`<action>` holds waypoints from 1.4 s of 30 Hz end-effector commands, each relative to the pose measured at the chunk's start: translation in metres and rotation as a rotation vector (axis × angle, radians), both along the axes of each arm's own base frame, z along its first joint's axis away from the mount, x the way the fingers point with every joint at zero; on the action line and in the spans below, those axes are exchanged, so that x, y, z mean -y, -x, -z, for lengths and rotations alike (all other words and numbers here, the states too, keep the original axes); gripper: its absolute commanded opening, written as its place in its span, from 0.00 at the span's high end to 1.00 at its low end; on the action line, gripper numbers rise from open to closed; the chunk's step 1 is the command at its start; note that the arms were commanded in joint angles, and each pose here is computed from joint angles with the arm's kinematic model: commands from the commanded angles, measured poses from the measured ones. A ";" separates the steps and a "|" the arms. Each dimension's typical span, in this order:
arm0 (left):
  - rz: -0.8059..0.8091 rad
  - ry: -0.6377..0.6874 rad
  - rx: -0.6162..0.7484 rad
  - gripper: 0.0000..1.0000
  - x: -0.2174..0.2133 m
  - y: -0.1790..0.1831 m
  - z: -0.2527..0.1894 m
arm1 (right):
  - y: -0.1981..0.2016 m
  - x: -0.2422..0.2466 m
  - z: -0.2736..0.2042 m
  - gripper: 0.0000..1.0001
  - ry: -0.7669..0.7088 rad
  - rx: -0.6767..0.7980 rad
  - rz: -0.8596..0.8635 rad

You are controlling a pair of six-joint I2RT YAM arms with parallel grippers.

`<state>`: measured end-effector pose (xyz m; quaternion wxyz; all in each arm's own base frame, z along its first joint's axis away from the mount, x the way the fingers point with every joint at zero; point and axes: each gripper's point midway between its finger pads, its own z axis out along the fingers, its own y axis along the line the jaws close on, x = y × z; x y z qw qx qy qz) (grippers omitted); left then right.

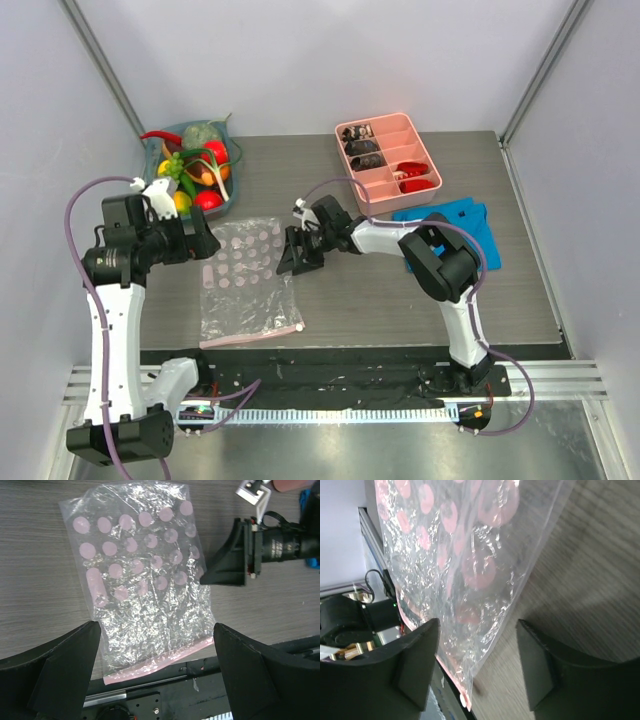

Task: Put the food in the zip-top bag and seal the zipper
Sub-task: Pick up the zipper food storage bag at the center of the board.

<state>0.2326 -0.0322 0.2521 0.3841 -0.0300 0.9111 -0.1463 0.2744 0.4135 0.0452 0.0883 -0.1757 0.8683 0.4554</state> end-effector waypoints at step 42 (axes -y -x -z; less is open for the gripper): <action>0.889 -0.481 0.710 0.17 0.106 0.027 0.029 | -0.034 0.092 -0.211 0.99 -0.518 -0.246 0.308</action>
